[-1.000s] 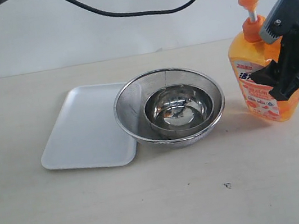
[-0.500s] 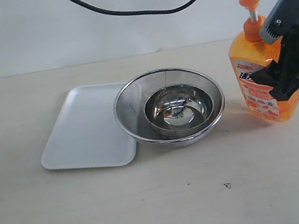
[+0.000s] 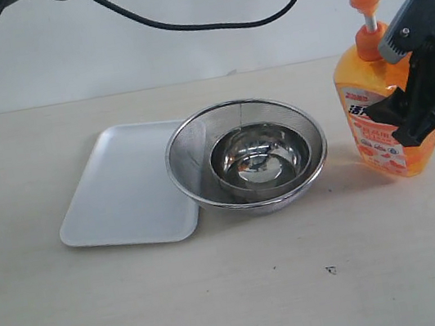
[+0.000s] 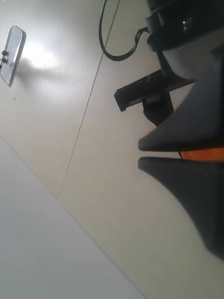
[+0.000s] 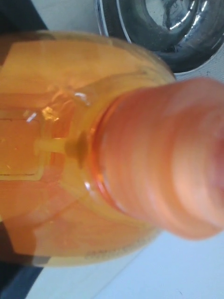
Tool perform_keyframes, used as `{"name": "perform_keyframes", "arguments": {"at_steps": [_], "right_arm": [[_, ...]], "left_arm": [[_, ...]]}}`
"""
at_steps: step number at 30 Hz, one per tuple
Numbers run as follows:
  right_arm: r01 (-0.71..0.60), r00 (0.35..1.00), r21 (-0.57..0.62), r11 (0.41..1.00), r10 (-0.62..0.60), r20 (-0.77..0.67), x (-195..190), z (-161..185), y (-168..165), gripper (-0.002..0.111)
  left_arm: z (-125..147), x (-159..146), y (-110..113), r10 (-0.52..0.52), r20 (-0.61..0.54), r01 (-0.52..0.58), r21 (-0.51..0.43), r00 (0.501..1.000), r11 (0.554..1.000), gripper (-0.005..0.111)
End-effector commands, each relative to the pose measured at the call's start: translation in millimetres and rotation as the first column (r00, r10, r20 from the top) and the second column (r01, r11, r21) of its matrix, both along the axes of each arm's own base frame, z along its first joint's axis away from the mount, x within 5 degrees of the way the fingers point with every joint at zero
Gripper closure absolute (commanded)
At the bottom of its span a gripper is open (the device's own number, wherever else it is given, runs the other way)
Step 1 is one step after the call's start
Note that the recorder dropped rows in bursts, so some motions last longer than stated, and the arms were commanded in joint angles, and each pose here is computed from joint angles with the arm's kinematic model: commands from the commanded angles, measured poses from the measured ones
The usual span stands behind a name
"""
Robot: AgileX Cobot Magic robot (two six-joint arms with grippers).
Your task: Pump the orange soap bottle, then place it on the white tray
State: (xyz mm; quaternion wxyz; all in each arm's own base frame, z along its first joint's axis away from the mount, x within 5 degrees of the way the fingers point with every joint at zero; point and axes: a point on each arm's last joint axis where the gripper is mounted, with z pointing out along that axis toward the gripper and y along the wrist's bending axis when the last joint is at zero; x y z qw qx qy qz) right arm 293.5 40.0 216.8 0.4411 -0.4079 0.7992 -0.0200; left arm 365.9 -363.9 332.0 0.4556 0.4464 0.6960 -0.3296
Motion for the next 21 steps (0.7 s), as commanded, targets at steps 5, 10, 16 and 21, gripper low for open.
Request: {"name": "perform_keyframes", "arguments": {"at_steps": [5, 10, 16, 21], "right_arm": [[0.002, 1.0, -0.03, 1.0, -0.002, -0.014, -1, -6, -2, 0.108], [0.003, 1.0, -0.028, 1.0, -0.003, -0.014, -1, -6, -2, 0.108], [0.003, 1.0, -0.028, 1.0, -0.003, -0.014, -1, -6, -2, 0.108], [-0.003, 1.0, -0.024, 1.0, 0.003, -0.015, -1, -5, -1, 0.108]], "left_arm": [[-3, -6, -5, -0.06, -0.022, 0.06, 0.0, 0.998, 0.998, 0.102], [-3, -6, -5, -0.059, -0.019, 0.059, 0.0, 0.998, 0.998, 0.102], [-2, -11, -9, -0.083, -0.008, 0.083, -0.002, 0.997, 0.997, 0.102], [-2, -19, -17, -0.116, 0.012, 0.115, 0.008, 0.993, 0.993, 0.102]]}}
